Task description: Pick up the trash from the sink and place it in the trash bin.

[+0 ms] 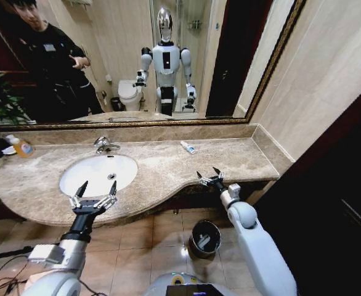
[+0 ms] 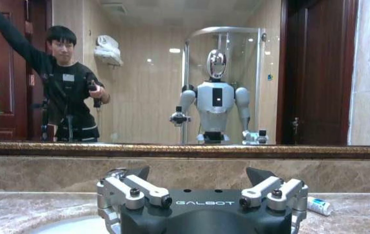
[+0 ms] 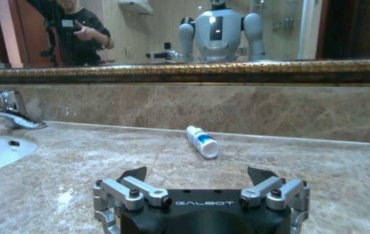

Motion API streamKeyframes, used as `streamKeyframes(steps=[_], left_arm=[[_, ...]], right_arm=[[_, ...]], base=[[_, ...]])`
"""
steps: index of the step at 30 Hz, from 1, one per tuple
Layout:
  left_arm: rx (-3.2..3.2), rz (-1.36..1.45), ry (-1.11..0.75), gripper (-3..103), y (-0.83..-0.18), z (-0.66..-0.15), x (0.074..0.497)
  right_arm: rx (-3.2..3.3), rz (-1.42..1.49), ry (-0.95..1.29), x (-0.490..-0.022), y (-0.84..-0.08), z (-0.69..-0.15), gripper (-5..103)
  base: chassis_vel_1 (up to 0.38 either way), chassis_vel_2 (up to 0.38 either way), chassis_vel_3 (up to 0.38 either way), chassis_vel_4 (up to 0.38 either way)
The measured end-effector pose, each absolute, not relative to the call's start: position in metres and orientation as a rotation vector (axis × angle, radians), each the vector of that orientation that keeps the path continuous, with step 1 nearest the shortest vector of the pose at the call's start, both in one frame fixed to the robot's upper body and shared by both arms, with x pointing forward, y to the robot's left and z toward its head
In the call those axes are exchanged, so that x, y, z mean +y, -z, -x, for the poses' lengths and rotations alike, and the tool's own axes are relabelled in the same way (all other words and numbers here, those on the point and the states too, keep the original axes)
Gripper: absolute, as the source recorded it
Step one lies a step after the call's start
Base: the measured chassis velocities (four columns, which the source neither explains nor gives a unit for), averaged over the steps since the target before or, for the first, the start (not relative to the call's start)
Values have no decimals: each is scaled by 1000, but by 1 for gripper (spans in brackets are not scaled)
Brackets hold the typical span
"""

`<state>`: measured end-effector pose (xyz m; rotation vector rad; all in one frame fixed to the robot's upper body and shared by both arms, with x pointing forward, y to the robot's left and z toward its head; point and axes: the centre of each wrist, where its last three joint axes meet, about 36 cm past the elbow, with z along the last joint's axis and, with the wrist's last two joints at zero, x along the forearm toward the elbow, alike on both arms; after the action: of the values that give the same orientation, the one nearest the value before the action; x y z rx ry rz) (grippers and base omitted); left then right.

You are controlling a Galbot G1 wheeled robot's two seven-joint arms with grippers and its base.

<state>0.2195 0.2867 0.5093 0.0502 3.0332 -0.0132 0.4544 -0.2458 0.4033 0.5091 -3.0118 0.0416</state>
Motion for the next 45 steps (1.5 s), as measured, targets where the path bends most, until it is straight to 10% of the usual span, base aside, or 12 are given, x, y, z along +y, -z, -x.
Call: streamKeyframes(steps=[45], left_arm=[[3033,-50,13,100,-509,-219,287]], right_arm=[[-2889,-679,-65,-218,-409,-649,100]], base=[[0,0,0,0]])
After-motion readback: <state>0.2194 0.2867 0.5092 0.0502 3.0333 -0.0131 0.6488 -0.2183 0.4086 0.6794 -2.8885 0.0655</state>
